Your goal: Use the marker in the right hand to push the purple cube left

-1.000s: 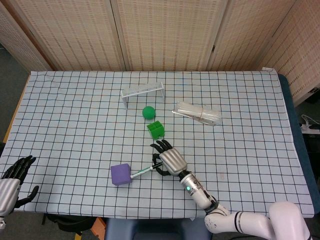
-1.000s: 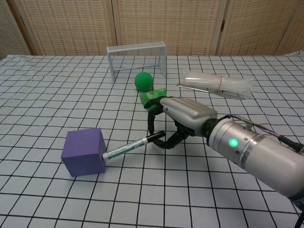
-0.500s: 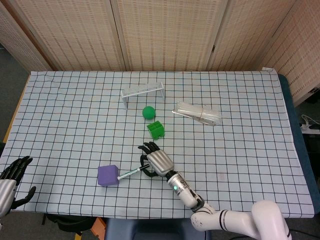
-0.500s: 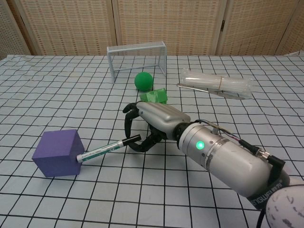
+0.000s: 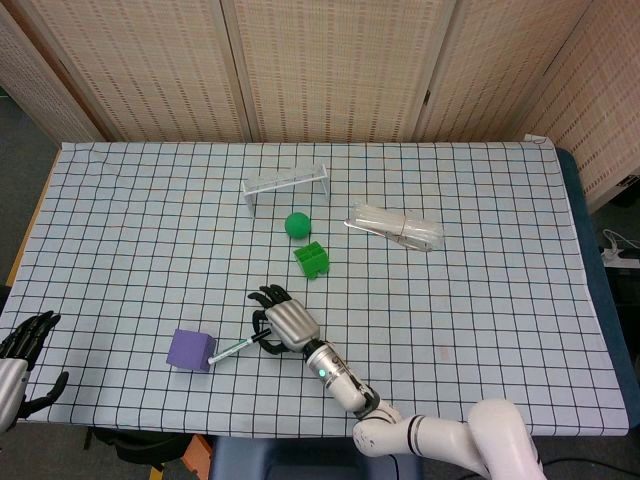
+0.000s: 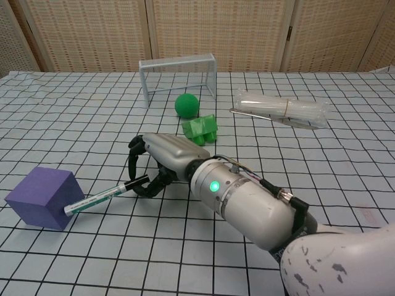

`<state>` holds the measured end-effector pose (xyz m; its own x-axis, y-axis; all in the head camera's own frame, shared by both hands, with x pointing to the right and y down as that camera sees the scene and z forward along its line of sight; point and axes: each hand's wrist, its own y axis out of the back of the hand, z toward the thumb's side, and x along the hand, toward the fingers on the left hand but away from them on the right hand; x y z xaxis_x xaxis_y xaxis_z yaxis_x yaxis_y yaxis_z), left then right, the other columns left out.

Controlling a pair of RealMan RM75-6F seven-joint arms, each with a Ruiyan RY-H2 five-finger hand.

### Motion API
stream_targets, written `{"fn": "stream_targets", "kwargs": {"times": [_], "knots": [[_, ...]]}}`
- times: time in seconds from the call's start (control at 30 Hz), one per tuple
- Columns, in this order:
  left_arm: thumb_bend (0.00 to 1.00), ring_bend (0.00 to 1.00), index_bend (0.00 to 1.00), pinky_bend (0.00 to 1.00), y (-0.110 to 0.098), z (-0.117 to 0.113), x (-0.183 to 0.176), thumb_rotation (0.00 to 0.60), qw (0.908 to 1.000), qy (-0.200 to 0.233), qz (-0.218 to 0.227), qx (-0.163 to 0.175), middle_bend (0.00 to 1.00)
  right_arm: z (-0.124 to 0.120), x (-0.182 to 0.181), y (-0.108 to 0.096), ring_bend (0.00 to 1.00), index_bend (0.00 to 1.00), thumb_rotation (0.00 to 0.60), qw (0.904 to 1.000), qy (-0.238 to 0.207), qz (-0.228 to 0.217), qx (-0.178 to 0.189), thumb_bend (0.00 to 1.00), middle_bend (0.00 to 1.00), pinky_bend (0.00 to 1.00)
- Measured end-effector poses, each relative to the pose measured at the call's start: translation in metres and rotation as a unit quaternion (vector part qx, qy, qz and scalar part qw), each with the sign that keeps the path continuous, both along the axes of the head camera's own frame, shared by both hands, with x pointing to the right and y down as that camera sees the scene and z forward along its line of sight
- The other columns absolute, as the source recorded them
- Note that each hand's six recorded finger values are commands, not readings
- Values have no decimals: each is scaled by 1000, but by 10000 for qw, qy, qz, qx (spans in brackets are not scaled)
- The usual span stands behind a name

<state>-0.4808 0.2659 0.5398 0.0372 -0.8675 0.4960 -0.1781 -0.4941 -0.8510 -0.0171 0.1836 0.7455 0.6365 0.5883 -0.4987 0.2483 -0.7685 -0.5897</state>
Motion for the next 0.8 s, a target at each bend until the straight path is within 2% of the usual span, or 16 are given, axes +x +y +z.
{"fn": "stream_targets", "kwargs": {"times": [0.43,0.6,0.8], "knots": [[404,0,0,144,-1,-3,-4,600,10000,25,-38,30,0,7,-24,-1,0,867,600,9999,-60,45,-77,445,124,0],[403,0,0,144,0,-3,-3,600,10000,5,-28,54,0,3,-15,-1,0,867,600,10000,-59,19,60,446,124,0],[403,0,0,144,1,-3,-1,600,10000,-42,14,61,0,-3,17,-2,0,867,600,9998,54,68,194,446,124,0]]}}
